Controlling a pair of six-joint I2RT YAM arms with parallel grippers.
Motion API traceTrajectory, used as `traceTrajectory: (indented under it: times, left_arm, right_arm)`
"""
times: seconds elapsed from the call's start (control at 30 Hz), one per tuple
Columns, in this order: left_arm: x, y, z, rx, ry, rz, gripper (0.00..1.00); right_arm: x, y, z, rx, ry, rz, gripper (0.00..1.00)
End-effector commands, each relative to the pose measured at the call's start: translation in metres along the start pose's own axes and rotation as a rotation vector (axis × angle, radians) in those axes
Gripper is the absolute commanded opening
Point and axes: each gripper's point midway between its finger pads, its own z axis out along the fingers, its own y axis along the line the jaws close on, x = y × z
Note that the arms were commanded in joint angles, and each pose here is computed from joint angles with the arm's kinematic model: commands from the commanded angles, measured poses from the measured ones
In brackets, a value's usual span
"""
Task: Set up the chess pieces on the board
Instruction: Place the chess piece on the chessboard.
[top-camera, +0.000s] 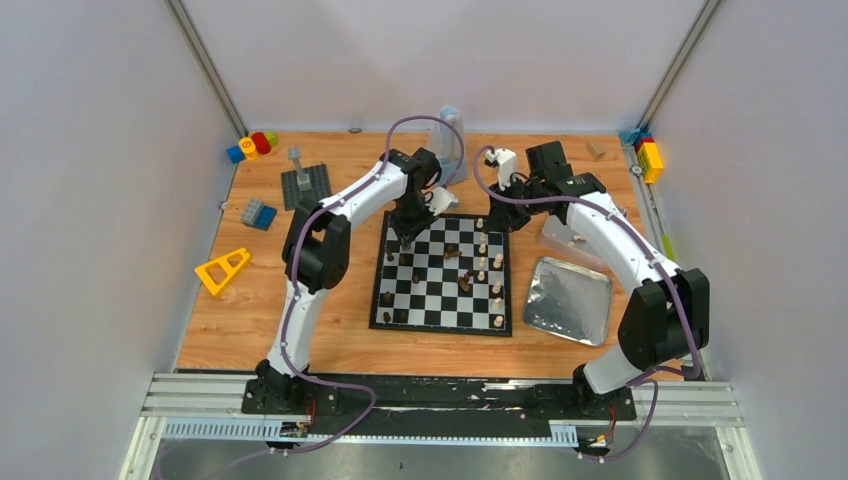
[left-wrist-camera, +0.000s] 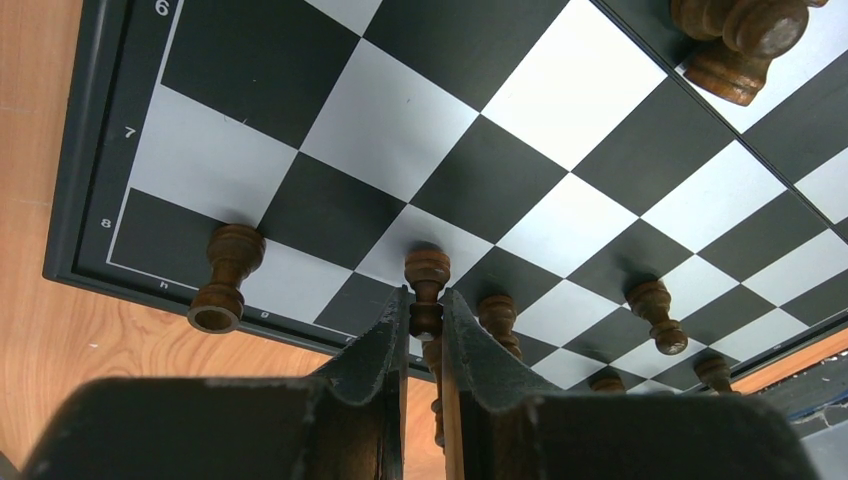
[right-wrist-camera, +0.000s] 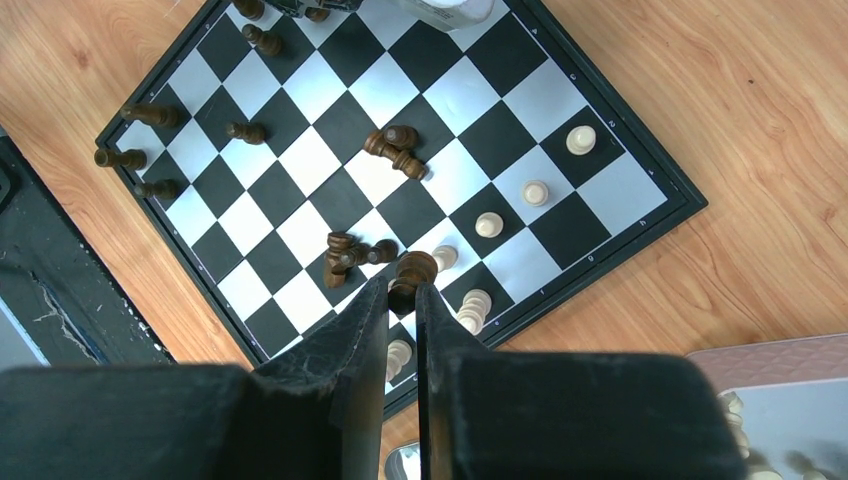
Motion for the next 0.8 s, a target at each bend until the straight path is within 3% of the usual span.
traceTrajectory:
  times: [0.0, 0.27, 0.77]
  left_arm:
    - [-0.008, -0.001, -0.004, -0.01, -0.004, 0.009, 0.22]
    - [-0.014, -0.001, -0.009, -0.018, -0.024, 0.007, 0.39]
    - [-0.008, -0.028, -0.044, 0.034, -0.125, -0.004, 0.57]
  right_arm:
    - [-0.016, 0.003, -0.008, -0.008, -0.067, -0.047, 0.0]
    - [-0.016, 0.003, -0.007, -0.014, -0.066, -0.044, 0.0]
    - [-0.016, 0.004, -0.008, -0.016, -0.067, -0.05, 0.0]
